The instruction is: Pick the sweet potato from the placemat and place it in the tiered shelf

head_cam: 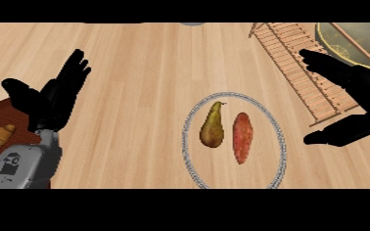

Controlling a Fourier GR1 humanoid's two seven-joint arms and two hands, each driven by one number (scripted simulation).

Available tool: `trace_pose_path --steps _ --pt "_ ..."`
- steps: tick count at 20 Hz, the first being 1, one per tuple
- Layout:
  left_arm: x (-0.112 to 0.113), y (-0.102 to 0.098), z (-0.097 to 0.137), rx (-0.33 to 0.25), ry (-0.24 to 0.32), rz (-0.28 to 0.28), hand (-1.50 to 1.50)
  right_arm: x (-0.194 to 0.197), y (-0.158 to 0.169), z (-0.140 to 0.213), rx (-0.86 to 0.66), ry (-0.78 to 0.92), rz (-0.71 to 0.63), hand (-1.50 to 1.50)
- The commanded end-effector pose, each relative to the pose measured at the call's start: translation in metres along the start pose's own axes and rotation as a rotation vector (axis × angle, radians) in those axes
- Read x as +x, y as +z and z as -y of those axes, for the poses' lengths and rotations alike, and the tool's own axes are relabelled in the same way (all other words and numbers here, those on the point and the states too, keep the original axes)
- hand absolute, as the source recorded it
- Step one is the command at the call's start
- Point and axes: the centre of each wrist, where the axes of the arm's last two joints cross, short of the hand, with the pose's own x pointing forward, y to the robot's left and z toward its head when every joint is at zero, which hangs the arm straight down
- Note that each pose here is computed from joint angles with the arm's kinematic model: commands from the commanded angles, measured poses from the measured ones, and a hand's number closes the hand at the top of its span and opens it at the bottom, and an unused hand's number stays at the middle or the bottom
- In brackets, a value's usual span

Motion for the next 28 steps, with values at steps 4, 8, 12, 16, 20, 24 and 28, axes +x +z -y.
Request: trace_pose_path --steps 4,8,12,16,20,24,28 --pt "0.009 -0.005 0.002 -0.001 -0.008 0.006 0.00 0.054 0.002 -0.040 0.058 0.497 -0.193 -1.50" --pt "0.002 0.014 0.016 -0.025 0.006 0.004 0.00 0.085 -0.014 -0.066 0.041 0.481 -0.237 -1.50" --pt "0.007 -0.012 -0.008 -0.007 -0.004 -0.007 0.00 0.090 -0.027 -0.115 0.081 0.519 -0.264 -1.50" --pt "0.007 -0.009 -0.021 0.009 -0.009 0.024 0.00 0.087 -0.039 -0.125 0.127 0.632 -0.388 -1.50" --pt "0.001 -0.011 0.014 0.004 -0.003 0.021 0.00 0.079 -0.050 -0.124 0.131 0.703 -0.428 -1.50" --pt "-0.006 -0.012 -0.008 0.002 0.013 -0.002 0.00 0.075 -0.040 -0.149 0.141 0.728 -0.437 -1.50" --pt "0.008 -0.006 0.000 0.001 0.027 -0.011 0.00 0.069 -0.035 -0.158 0.143 0.741 -0.462 -1.50"
